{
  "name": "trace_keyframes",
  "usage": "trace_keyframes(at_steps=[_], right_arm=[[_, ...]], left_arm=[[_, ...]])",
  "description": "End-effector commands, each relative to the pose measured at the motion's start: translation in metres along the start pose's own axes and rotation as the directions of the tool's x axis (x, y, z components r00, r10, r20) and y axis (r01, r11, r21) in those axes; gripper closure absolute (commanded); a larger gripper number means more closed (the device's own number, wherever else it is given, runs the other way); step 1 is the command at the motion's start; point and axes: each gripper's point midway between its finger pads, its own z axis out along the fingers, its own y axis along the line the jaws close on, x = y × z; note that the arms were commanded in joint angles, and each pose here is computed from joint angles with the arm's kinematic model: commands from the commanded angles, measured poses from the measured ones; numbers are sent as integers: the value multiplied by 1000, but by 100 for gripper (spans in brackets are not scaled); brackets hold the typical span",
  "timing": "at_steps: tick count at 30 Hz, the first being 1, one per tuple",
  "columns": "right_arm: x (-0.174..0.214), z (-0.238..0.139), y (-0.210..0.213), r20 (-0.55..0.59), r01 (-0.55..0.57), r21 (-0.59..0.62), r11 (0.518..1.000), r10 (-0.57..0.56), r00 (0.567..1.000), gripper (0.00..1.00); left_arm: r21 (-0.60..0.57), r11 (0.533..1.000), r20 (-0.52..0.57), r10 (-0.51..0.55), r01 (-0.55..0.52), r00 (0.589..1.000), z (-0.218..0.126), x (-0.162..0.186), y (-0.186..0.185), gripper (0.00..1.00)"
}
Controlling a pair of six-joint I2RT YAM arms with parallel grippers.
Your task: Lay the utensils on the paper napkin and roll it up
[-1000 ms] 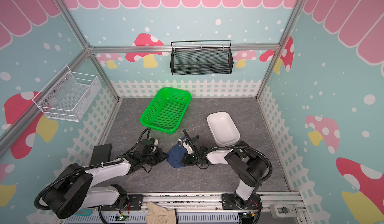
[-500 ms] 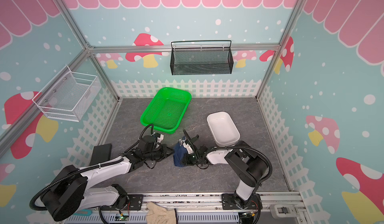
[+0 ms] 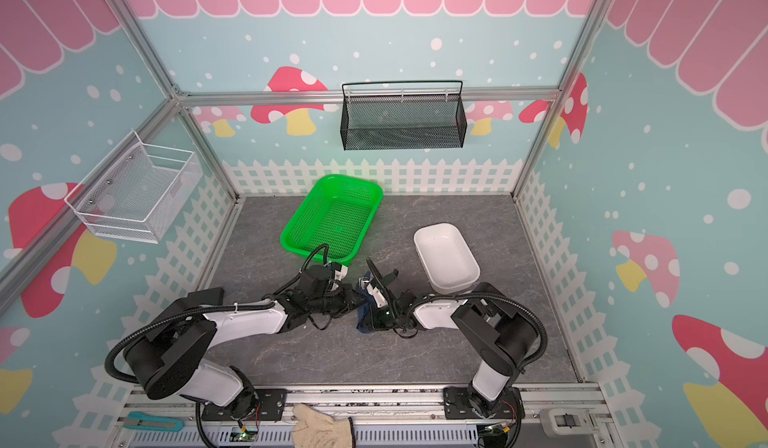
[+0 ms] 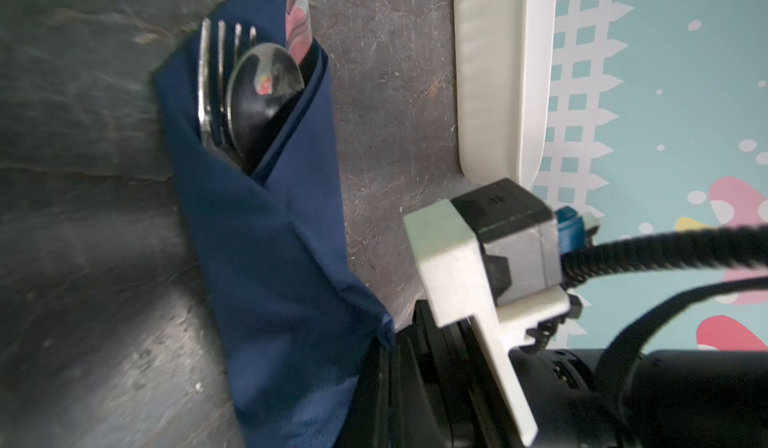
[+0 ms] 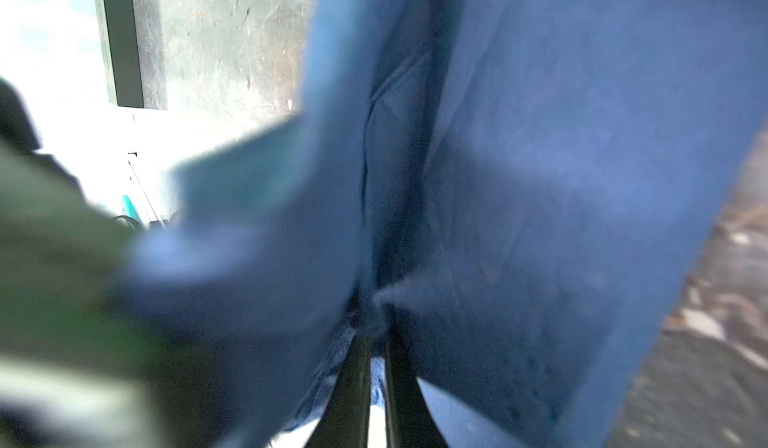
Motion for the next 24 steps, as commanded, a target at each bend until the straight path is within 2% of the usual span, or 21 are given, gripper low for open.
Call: trace_keyframes(at_steps=[1,12,24], right_arm=[[2,-8,-2,18,12,22,1000,-13,1000,87],[-1,-36,-14,112,-39,41,998,35,993,85],[13,-22,-36,47,-56,87,995,52,998,87]], left_arm=[[61,998,4,-4,3,1000,7,-5,-16,100],[47,999,-4,-5,5,1000,14,-5,-11,100],[47,999,-26,29,-28,999,21,0,-23,100]])
